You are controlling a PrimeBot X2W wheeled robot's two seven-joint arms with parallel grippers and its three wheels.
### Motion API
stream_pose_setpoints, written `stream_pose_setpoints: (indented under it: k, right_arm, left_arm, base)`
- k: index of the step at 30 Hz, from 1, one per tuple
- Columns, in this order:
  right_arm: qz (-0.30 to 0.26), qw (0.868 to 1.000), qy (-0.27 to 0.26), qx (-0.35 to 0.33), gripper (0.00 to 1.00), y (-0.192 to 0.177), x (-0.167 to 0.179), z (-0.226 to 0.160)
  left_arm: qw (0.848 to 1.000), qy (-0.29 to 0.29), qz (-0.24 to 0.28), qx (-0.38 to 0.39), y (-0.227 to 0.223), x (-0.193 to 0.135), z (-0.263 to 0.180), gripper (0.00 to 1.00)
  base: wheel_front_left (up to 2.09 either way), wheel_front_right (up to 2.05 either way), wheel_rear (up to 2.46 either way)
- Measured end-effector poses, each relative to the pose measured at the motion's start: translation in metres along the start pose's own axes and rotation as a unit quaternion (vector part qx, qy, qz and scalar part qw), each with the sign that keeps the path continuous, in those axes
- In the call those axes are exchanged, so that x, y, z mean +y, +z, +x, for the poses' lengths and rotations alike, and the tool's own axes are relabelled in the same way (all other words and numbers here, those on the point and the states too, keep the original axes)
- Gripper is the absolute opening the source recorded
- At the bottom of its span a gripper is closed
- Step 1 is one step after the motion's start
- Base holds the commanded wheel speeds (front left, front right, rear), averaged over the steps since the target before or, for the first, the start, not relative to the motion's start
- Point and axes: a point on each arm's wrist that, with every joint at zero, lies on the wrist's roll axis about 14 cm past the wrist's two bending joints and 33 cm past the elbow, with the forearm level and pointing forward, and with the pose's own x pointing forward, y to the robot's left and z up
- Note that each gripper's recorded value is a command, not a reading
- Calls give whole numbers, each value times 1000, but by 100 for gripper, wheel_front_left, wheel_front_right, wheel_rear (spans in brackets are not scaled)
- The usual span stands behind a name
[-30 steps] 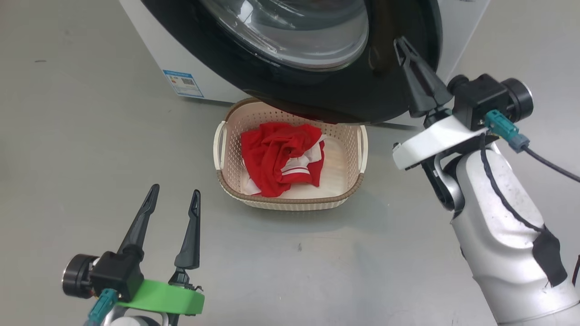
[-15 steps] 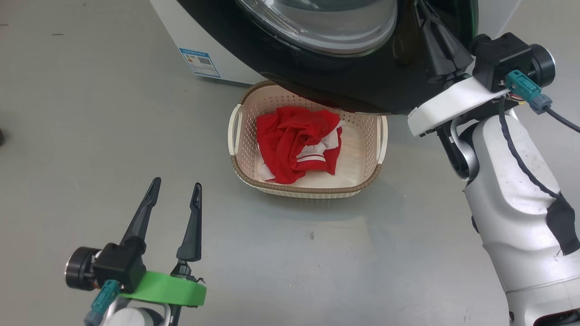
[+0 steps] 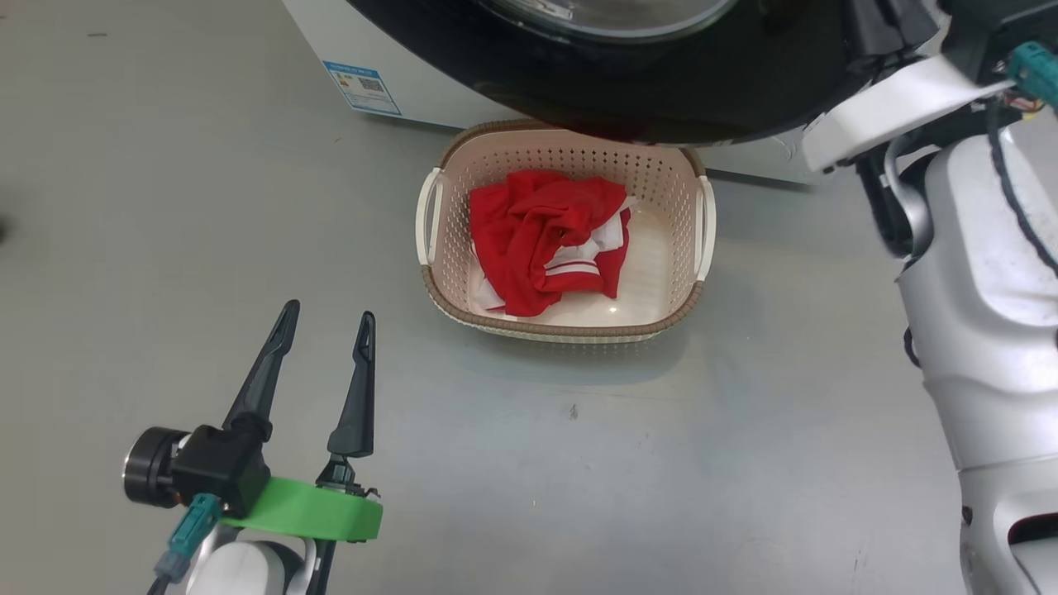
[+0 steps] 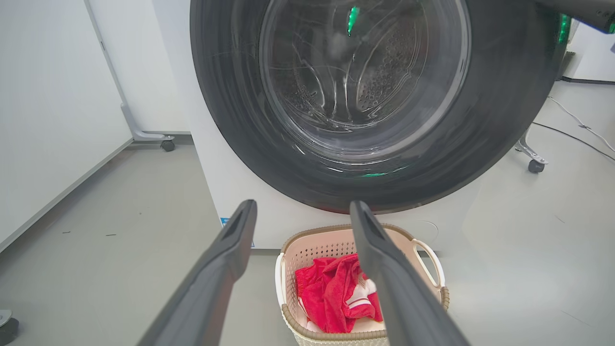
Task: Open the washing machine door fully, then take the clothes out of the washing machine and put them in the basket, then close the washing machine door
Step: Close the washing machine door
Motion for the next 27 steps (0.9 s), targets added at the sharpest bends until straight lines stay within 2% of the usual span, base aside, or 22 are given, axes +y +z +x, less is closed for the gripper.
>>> stream_pose_setpoints:
  k: [14,27]
  right_arm:
    - [4,999,-44,-14,0,5,-40,29]
    - [9,998,-60,-1,0,-11,-53,37]
  left_arm:
    - [1000,-5,-6,8,-8,-2,11,100]
    - [1000,-7,-4,12,-11,-1,17,100]
  base:
    - [0,0,0]
    - [0,0,0]
